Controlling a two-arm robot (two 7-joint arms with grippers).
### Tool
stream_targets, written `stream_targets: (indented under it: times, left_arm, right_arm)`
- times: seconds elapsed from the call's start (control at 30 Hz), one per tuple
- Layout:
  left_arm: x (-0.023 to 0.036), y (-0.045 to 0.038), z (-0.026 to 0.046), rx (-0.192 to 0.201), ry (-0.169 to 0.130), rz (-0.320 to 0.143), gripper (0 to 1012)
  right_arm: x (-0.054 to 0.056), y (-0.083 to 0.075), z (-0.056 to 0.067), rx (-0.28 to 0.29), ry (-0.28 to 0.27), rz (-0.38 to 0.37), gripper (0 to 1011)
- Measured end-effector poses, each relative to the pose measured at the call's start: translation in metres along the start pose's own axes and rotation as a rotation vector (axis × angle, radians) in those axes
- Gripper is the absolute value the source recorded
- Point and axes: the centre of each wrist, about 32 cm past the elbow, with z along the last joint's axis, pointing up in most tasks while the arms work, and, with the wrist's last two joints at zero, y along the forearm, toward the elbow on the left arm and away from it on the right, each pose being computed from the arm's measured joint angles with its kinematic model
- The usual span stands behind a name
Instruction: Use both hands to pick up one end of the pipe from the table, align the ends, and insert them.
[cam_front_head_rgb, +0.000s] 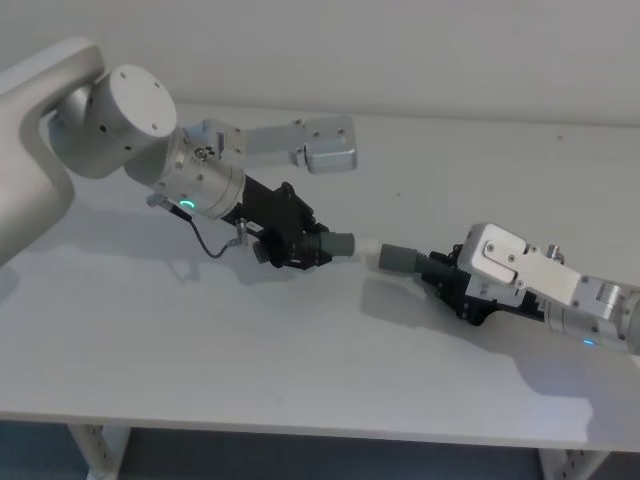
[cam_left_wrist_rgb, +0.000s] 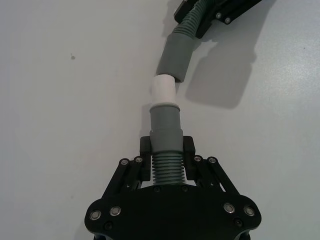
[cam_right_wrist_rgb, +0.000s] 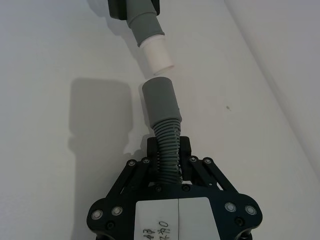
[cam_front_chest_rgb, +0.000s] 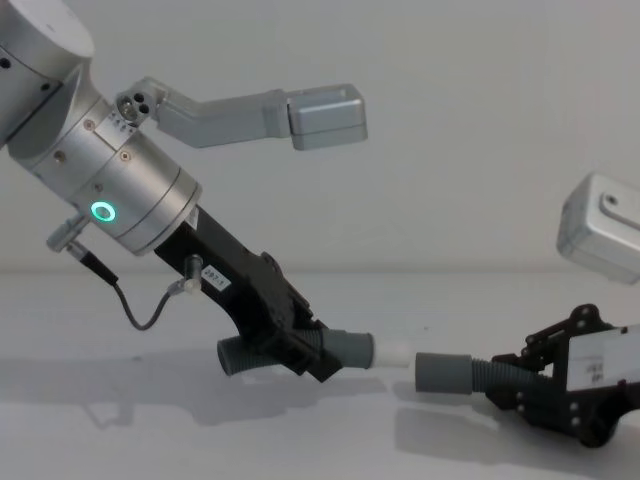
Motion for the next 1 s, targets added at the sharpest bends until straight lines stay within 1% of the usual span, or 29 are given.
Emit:
stream_targets:
  times: [0.3, 0.5, 0.77, 1.0]
  left_arm:
    - [0.0020, -0.0036, 0.0004, 0.000, -0.004, -0.015, 360]
    - [0.0029, -0.0046, 0.0004, 0.003, -0.003, -0.018, 360]
    - [0.0044, -0.0040, 0.0016, 0.005, -0.008, -0.013, 360]
    - [0.0059, -0.0019, 0.0032, -0.001, -0.012, -0.004, 360]
  right_arm:
    - [0.004, 0.001, 0.000, -0.003, 0.017, 0.000, 239]
    - [0.006, 0.001, 0.000, 0.000, 0.025, -0.001, 239]
    - [0.009, 0.000, -0.001, 0.002, 0.032, 0.002, 238]
    - [0.011, -0.002, -0.002, 0.006, 0.033, 0.007, 239]
